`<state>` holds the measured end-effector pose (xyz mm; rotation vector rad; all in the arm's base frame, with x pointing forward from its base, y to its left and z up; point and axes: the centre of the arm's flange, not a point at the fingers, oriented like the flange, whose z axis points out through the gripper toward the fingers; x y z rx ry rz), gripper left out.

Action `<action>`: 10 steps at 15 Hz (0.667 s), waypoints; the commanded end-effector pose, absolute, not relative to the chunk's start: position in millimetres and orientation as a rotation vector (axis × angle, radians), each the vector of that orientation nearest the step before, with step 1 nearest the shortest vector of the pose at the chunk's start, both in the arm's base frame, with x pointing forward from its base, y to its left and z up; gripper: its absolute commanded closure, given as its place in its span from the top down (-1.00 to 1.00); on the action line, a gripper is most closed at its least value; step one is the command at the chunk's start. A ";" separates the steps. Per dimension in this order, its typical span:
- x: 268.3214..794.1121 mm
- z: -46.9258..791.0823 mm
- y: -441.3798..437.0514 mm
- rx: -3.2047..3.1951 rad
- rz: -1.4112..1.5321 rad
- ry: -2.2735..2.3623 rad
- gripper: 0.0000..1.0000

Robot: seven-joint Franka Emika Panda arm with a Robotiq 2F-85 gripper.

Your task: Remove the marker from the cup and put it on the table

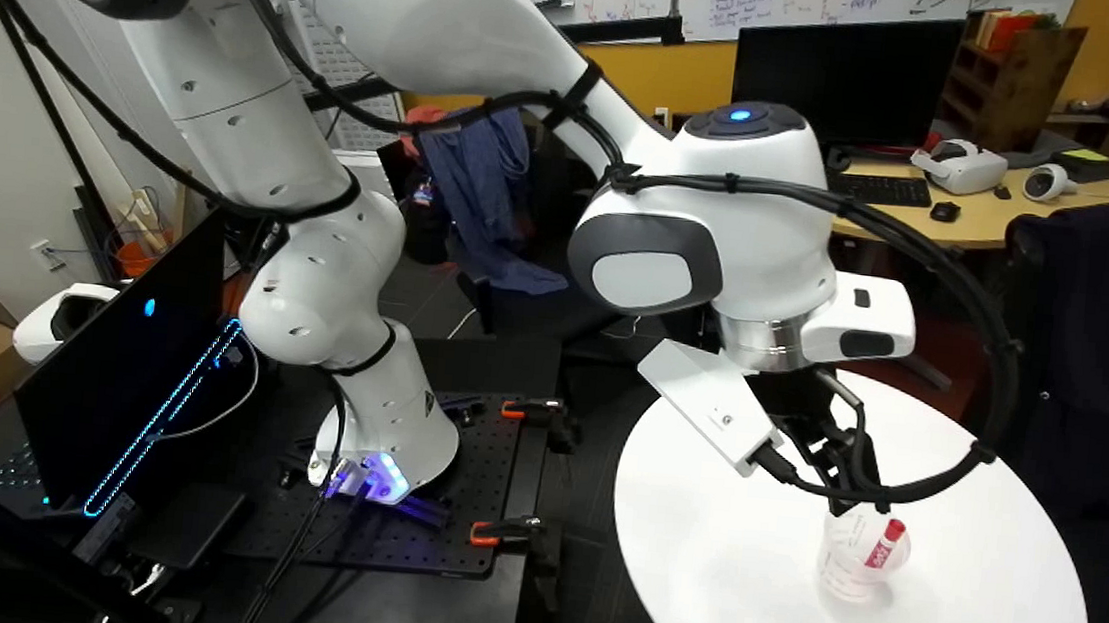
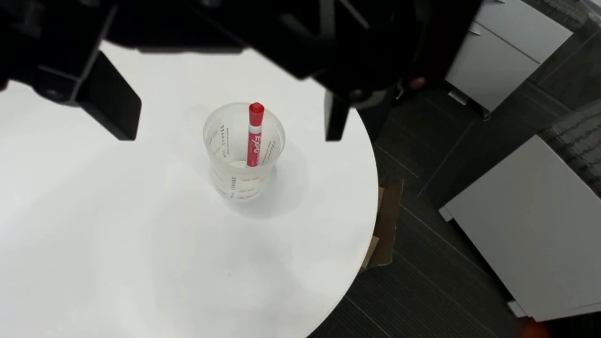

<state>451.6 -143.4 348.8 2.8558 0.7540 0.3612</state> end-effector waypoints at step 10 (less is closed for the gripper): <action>483.1 336.2 -134.6 2.867 0.649 0.666 1.00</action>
